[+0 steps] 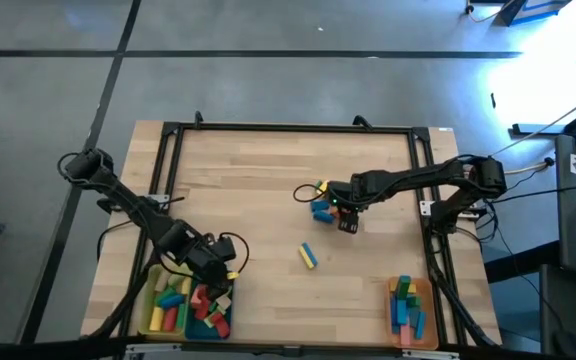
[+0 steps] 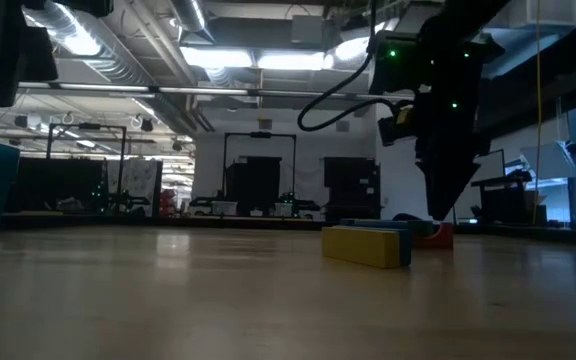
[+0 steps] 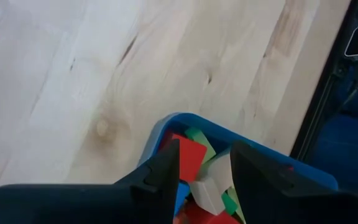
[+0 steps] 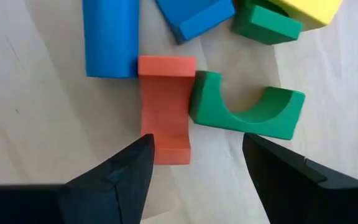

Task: Sort blocks by size
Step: Put the green arch block into the blue bin

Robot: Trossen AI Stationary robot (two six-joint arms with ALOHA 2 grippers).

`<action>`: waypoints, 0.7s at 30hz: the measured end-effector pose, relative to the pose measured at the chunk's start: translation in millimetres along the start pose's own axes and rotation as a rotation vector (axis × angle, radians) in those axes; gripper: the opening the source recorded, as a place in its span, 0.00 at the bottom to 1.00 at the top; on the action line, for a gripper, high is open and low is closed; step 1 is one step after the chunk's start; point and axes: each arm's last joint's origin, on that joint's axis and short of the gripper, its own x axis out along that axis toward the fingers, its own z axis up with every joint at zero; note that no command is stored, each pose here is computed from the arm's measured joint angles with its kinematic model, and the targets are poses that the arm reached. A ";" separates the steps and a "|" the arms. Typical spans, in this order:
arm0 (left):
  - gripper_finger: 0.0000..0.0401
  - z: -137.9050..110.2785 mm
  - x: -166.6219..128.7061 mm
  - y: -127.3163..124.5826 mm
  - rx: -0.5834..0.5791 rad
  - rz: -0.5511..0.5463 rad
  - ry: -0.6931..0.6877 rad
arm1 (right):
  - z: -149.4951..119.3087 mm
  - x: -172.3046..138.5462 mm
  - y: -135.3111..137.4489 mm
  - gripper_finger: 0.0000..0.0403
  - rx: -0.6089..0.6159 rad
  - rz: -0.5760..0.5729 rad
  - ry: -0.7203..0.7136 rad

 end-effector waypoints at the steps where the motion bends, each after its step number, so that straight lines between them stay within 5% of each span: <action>1: 0.30 0.0 0.0 0.0 0.001 0.000 0.000 | 0.0 0.0 0.3 0.62 0.000 0.009 0.001; 21: 0.30 -0.1 -0.3 -0.1 0.001 -0.001 0.000 | -3.6 12.9 0.5 0.62 0.005 -0.002 -0.067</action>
